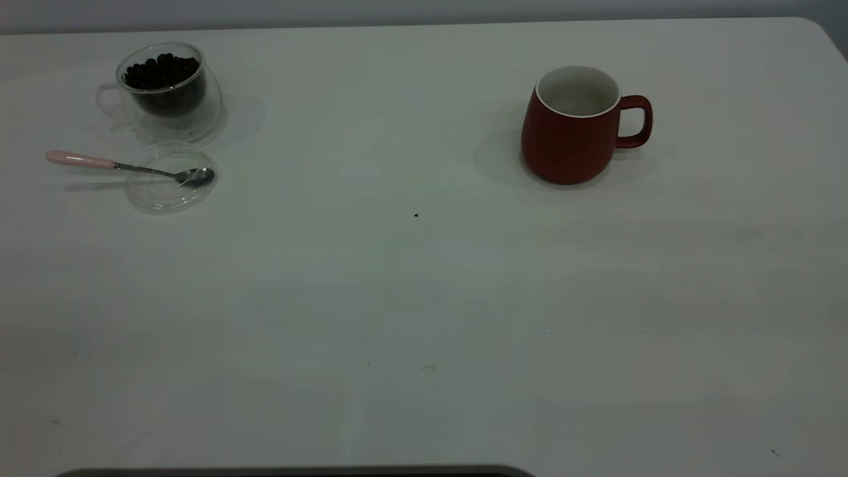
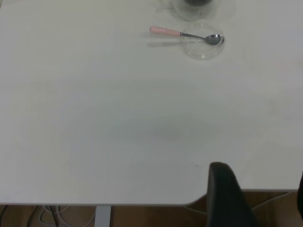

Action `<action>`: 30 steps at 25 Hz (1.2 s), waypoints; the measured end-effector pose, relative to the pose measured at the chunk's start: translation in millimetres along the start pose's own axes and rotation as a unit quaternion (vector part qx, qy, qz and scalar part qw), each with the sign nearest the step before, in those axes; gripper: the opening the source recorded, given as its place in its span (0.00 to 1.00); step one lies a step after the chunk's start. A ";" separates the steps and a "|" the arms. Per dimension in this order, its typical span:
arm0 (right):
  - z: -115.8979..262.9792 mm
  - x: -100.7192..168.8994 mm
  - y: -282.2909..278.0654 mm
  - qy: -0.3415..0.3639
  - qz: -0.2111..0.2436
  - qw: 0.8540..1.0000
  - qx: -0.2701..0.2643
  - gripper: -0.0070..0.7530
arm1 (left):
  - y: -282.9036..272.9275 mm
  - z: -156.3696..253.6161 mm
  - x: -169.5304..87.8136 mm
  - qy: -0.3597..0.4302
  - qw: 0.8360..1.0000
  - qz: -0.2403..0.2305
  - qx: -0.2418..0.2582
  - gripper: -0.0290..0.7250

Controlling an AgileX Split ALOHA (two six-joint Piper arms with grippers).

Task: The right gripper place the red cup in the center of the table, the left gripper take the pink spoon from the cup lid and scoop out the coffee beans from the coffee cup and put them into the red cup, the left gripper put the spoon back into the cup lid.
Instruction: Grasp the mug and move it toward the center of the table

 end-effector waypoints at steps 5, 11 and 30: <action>0.0 0.0 0.0 0.000 0.000 1.000 0.000 0.78 | 0.0 0.0 0.0 -0.001 1.000 0.000 0.000 0.60; 0.0 0.0 0.0 0.000 0.000 1.000 0.000 0.78 | 0.0 0.0 0.0 -0.001 1.000 0.000 0.000 0.60; -16.4 7.7 0.0 0.017 -0.019 0.999 0.028 0.79 | 0.0 0.0 0.0 -0.001 1.000 0.000 0.000 0.60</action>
Point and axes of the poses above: a point on each arm's last joint axis where the gripper is mounted, y pointing out along that axis toward the gripper, x along the wrist's bending axis when the last joint is at zero, z = x × y, the point moved 2 cm from there along y, pointing out along that axis toward the gripper, and after that the axes turned 10 degrees about y, right-handed, at the moved point
